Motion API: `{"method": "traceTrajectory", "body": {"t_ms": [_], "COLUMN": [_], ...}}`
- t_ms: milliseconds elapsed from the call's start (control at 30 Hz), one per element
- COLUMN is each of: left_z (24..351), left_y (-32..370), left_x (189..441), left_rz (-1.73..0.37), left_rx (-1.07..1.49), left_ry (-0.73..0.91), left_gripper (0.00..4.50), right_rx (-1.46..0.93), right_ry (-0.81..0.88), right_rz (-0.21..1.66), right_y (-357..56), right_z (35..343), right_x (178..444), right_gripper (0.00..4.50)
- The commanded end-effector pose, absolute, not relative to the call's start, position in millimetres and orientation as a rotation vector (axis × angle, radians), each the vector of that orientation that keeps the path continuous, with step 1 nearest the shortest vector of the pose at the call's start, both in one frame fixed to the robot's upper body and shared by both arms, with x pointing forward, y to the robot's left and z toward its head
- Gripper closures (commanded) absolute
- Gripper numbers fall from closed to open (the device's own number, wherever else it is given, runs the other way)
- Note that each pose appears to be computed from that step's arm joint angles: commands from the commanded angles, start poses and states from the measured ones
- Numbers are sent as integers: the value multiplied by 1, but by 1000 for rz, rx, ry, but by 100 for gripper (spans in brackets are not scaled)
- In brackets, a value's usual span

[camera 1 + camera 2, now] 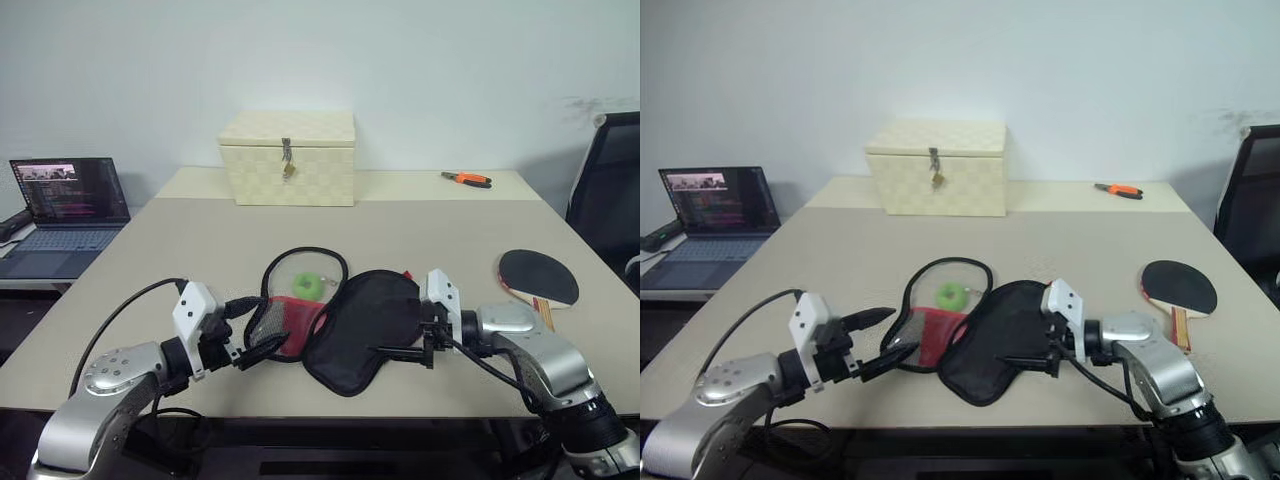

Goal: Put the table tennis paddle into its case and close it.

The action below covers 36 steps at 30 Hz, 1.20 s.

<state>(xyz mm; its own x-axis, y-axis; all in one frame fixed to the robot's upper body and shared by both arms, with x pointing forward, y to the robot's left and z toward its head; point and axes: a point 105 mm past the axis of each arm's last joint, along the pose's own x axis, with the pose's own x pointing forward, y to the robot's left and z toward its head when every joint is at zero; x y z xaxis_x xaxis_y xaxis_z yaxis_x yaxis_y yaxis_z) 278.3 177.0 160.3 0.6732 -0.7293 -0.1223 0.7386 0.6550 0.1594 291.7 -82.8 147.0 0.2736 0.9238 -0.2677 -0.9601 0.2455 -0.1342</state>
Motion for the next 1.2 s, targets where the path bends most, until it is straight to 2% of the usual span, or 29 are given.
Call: {"method": "traceTrajectory", "body": {"t_ms": [33, 133, 367, 500, 633, 967, 1200], "left_z": [175, 173, 180, 183, 189, 198, 198], "left_y": [171, 175, 172, 174, 182, 190, 192], "left_x": [282, 289, 287, 283, 283, 293, 296], "left_rz": [-852, -836, -926, -977, -999, -1034, -1066], "left_rx": [236, 244, 194, 199, 214, 250, 270], "left_ry": [-19, -27, -27, -8, 7, 23, 46], "left_gripper": [0, 0, 0, 0, 0, 0, 0], "right_rx": [-320, -320, -255, -241, -97, 54, 118], "right_ry": [94, 80, 94, 164, 297, 439, 536], "right_rz": [1280, 1244, 1162, 1008, 806, 707, 740], "right_y": [-87, -87, -98, -116, -140, -150, -124], "right_z": [164, 164, 176, 167, 153, 121, 97], "right_x": [291, 296, 295, 311, 328, 305, 295], "right_gripper": [3, 3, 3, 3, 3, 3, 3]}}
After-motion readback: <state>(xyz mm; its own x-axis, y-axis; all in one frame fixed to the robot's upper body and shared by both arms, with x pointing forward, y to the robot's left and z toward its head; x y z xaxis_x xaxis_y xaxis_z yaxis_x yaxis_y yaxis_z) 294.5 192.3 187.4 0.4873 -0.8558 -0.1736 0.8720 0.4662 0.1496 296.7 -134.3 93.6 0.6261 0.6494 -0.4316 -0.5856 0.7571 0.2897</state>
